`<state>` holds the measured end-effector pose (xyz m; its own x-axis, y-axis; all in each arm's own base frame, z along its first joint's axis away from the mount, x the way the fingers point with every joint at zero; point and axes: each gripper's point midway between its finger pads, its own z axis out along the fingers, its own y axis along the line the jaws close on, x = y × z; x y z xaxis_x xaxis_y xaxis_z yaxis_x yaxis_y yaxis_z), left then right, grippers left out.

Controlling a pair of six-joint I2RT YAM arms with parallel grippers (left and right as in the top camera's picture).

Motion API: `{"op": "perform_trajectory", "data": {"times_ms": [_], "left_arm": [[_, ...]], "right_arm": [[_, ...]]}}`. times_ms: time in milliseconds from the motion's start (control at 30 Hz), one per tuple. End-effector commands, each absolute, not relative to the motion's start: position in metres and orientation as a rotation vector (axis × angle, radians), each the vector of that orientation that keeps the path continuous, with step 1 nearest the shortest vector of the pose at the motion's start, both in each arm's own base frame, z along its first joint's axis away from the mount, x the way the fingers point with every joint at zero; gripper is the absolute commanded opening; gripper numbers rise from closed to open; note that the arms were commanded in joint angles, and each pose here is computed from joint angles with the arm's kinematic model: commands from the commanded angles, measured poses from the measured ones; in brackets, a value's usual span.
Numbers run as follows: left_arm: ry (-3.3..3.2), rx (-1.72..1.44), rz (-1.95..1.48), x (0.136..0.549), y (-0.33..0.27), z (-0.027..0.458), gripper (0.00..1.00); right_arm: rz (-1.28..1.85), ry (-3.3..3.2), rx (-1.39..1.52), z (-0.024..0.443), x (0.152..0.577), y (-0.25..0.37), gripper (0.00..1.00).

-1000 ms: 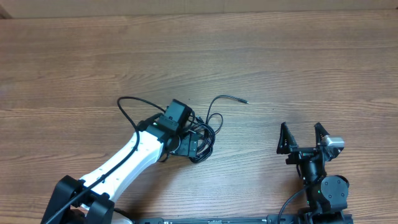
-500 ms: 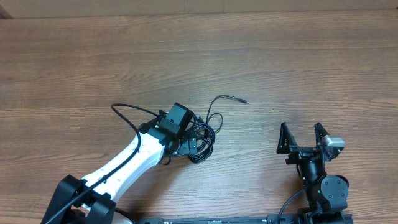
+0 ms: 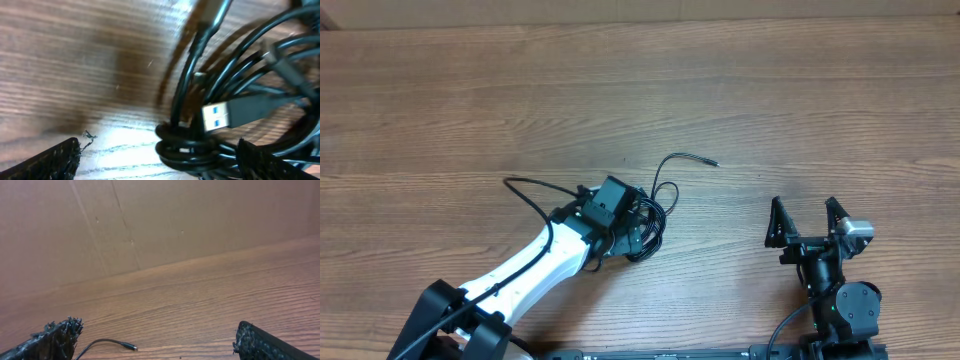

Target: Untangle cables

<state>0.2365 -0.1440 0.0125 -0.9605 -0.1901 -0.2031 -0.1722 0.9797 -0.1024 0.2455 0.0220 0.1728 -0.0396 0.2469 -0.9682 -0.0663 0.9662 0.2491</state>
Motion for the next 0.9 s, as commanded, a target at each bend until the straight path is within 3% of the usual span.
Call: {"op": "perform_trajectory", "data": {"times_ms": [0, 867], "left_arm": [[2.908, -0.327, -0.100, 0.234, -0.141, 0.008, 1.00], [2.859, -0.332, -0.106, 0.245, -0.142, 0.011, 1.00]], "right_arm": [[0.242, 1.586, 0.146, 0.171, 0.246, 0.020, 1.00], [0.242, 1.586, 0.146, 0.171, 0.246, 0.020, 1.00]]}}
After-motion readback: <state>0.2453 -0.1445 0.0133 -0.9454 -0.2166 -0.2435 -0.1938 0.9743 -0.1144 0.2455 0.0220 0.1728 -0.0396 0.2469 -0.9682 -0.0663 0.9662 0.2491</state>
